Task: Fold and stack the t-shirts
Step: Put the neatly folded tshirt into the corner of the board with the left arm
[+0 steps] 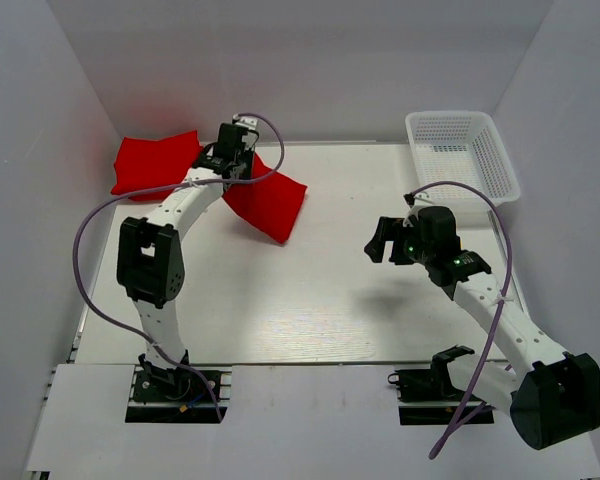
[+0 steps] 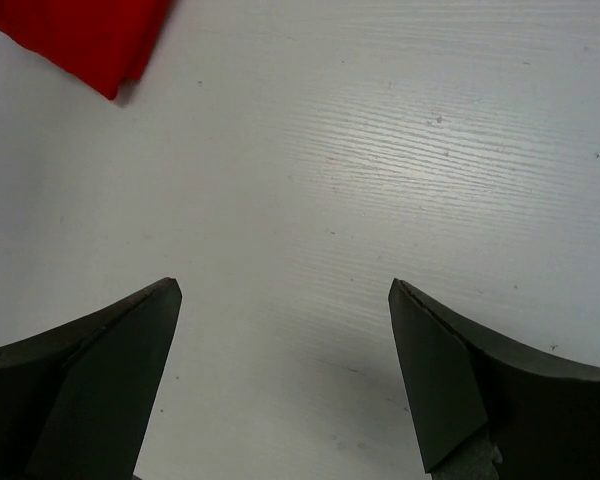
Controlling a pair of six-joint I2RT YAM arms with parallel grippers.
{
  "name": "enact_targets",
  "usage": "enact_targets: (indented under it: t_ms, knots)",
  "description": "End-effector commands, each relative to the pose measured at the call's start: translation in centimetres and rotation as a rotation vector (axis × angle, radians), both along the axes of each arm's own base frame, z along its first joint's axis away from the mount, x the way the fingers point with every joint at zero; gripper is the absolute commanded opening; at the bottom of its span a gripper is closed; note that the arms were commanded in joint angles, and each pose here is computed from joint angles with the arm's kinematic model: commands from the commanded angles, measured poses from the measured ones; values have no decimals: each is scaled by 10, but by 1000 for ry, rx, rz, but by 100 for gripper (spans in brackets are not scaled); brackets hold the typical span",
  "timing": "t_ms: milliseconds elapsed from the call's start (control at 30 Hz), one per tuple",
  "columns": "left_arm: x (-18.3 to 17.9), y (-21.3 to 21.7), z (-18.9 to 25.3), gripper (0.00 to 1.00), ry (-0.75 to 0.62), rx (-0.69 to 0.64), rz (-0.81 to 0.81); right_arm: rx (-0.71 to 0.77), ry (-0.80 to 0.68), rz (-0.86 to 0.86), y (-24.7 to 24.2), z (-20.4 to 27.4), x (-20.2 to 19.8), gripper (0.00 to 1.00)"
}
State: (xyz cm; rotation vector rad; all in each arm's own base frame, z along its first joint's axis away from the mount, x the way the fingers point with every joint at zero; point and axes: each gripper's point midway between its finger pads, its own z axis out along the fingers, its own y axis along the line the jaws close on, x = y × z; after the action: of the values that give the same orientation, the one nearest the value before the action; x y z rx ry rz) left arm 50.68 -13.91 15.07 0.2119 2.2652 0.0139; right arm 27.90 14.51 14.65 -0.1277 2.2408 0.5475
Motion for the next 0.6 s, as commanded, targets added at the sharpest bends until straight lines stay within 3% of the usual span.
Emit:
enact_targets:
  t_ms: [0, 333, 567]
  knots:
    - [11, 18, 71, 0, -161, 50, 7, 6, -31, -39, -4, 9, 8, 90]
    - [56, 64, 144, 0, -372, 227, 71, -50, 23, -99, -13, -9, 17, 90]
    - [87, 85, 163, 0, -410, 299, 70, -67, 27, -133, -16, -15, 25, 90]
